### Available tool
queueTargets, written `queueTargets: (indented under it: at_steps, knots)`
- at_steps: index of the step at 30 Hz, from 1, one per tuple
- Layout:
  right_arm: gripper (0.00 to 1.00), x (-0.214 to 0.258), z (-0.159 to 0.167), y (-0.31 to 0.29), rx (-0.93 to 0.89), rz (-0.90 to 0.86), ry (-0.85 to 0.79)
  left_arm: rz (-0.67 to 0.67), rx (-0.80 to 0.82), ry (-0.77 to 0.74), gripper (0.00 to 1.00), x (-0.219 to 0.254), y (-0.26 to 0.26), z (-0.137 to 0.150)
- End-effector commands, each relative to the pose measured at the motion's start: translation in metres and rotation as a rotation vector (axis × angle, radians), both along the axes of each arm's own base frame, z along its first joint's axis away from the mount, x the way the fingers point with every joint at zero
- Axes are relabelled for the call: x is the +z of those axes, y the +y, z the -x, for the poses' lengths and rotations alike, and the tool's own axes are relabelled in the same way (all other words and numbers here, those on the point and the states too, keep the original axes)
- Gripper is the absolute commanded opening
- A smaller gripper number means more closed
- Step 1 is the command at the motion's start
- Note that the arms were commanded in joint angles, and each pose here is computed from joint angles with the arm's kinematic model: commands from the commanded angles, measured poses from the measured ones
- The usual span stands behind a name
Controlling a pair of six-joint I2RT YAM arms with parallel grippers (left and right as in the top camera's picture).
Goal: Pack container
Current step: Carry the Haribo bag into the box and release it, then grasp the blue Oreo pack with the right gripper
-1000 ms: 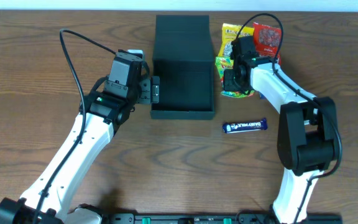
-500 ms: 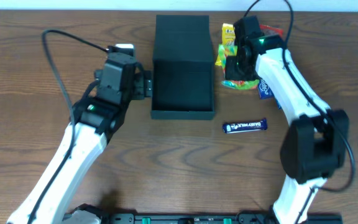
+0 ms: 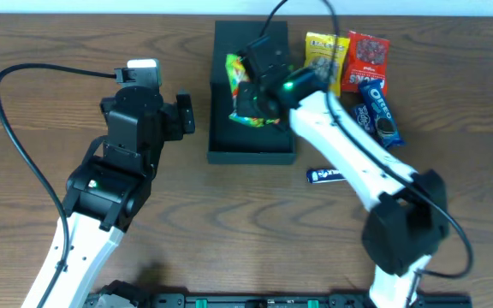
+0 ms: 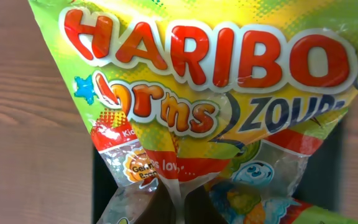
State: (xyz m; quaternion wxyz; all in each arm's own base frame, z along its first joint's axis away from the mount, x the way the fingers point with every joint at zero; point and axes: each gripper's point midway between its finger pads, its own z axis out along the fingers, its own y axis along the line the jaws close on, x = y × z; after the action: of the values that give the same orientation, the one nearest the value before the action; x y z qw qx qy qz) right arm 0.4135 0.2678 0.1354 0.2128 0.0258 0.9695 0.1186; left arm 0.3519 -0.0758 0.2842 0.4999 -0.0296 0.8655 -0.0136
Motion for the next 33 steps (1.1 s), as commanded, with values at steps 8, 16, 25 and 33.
queueTargets:
  at_steps: [8, 16, 25, 33]
  knots:
    - [0.01, -0.043, 0.016, 0.029, 0.02, 0.04, 0.07, -0.01, 0.017, -0.01, 0.95, 0.007, 0.005, 0.001]
    - [0.8, -0.019, 0.02, 0.023, 0.111, 0.003, 0.1, -0.012, 0.017, -0.005, 0.95, 0.006, 0.005, 0.002]
    - [0.83, 0.055, -0.036, -0.094, -0.017, 0.088, -0.094, -0.032, 0.016, 0.048, 0.95, -0.006, 0.007, 0.006]
    - [0.82, 0.028, -0.065, -0.209, -0.045, 0.38, -0.073, -0.031, 0.003, 0.069, 0.95, -0.013, 0.004, 0.005]
